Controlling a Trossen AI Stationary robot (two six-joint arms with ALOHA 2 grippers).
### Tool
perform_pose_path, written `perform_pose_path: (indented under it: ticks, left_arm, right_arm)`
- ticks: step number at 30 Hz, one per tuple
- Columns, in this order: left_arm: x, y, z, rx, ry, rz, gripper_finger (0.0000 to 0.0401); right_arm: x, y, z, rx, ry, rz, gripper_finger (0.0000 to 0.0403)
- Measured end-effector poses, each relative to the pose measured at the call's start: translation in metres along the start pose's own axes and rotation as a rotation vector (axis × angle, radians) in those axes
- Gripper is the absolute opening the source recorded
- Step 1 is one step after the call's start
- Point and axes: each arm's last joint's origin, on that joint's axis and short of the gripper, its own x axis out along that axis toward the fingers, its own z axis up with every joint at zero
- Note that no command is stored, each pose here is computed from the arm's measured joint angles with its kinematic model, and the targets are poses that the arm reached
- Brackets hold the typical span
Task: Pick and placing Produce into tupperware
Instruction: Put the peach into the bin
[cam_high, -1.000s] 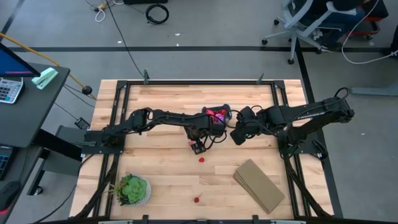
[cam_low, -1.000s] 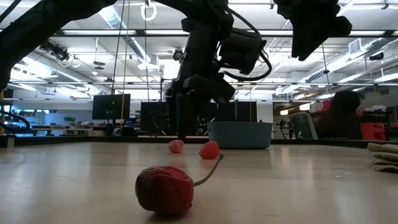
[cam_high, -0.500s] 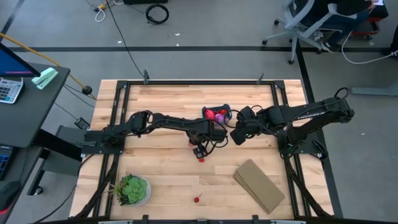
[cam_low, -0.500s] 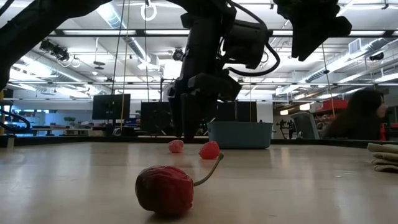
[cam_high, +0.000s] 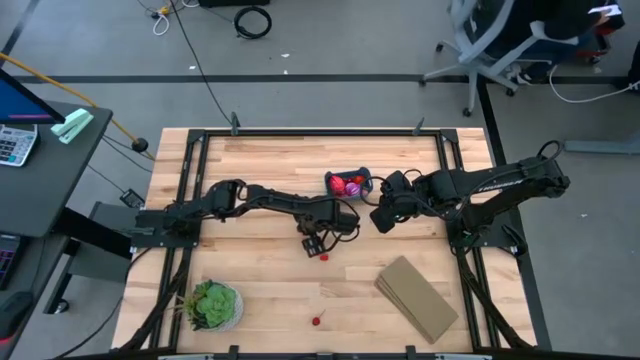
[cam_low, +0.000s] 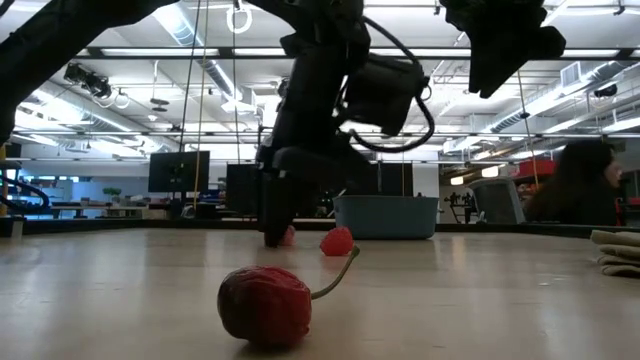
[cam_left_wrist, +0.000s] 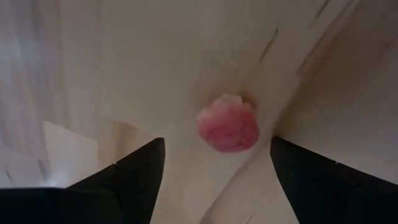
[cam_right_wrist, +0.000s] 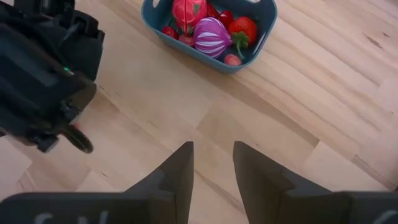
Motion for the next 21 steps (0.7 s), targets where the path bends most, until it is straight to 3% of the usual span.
perform_pose_path:
  ticks: [14,21]
  left_arm:
    - [0.0033,-0.0044,-0.0002,0.056,-0.022,-0.004,0.0297]
    - [0.0036,-0.0022,0.0018,0.085,-0.028,-0.013,0.0270]
  right_arm:
    - [0.0000,-0.0001,0.0001,-0.009,-0.003,-0.002,0.0121]
    - [0.0000,-0.0003,0.0005,-0.013,-0.017,-0.010,0.0121]
